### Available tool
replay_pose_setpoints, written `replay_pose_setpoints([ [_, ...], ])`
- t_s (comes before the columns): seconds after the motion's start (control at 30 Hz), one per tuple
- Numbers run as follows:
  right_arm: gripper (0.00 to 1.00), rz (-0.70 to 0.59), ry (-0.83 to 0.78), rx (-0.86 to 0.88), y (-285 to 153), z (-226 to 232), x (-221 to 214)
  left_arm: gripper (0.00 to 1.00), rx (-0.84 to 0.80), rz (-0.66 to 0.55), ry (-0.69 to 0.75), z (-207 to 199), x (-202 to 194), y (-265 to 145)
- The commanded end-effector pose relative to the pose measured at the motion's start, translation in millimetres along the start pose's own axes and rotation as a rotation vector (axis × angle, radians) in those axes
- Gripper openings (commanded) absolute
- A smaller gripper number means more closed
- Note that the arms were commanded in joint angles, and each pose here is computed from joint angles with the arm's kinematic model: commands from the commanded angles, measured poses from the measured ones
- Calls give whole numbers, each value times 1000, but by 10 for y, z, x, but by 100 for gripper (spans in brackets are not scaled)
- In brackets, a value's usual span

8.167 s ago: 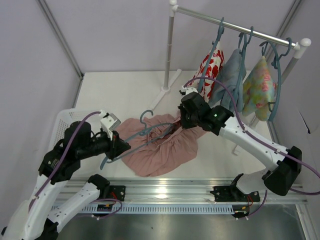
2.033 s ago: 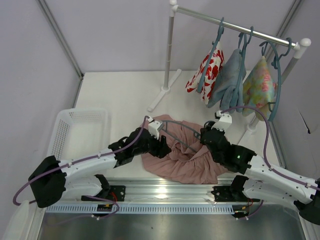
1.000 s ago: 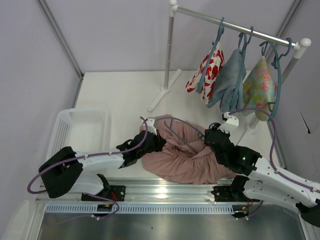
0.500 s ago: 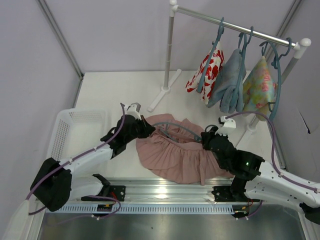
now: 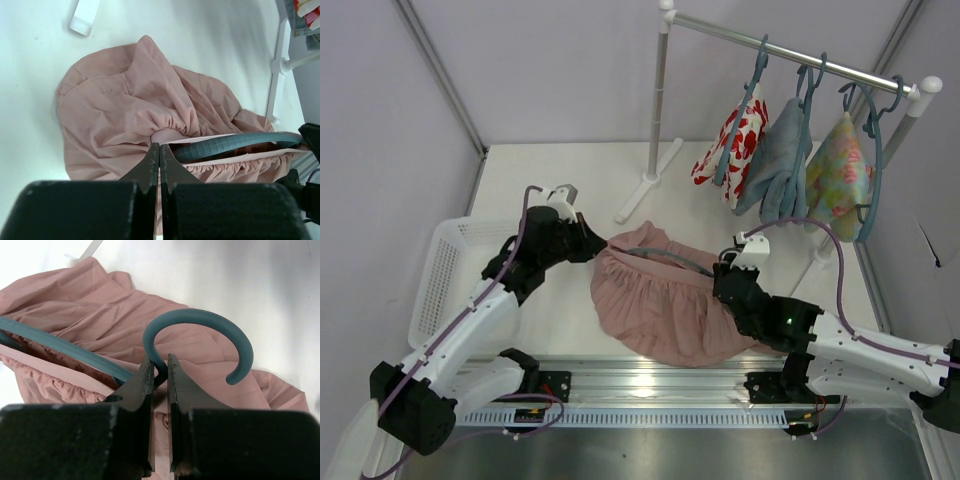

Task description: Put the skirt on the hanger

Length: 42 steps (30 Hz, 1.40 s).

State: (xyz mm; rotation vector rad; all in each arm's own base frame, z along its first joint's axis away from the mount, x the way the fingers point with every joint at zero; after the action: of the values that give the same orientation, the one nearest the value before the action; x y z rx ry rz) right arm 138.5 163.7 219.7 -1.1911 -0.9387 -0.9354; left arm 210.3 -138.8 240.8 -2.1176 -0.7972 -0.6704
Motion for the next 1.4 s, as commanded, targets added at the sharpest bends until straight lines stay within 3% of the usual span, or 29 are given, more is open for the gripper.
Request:
replay_pose_setpoints([
  [0.0, 0, -50, -103, -107, -3, -129, 76, 0, 72, -72, 71, 27, 289, -188],
  [0.13, 0, -72, -156, -69, -10, -11, 133, 0, 22, -87, 104, -155, 480, -290],
  [0.33, 0, -101, -323, -69, 72, 363, 274, 0, 82, -107, 194, -353, 718, -414],
  [0.6, 0, -182, -200, 17, 13, 735, 857, 0, 162, -63, 334, -583, 651, -432],
  [0.97, 0, -202, -301, 190, 126, 1269, 1101, 0, 93, -129, 388, -913, 833, -678],
  [1.2, 0, -220, -369, 85, 277, 1453, 1227, 0, 108, -174, 423, -1014, 963, -796],
  [1.37, 0, -197, -237, 111, 381, 1400, 1414, 0, 113, -121, 428, -979, 820, -729],
])
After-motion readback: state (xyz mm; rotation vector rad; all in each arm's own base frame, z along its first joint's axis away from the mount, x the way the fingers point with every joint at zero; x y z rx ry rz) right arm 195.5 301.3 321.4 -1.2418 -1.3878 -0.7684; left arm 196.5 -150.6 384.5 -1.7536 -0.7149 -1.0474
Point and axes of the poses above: each gripper's point midway between its finger pads, its own y axis out along the fingers, its own z axis along the line the jaws close on, x = y × z, the point moved 9 cm from there along -y, back along the fingers, and after that the axes turned 5 degrees about -y, right-handed, at the moved point
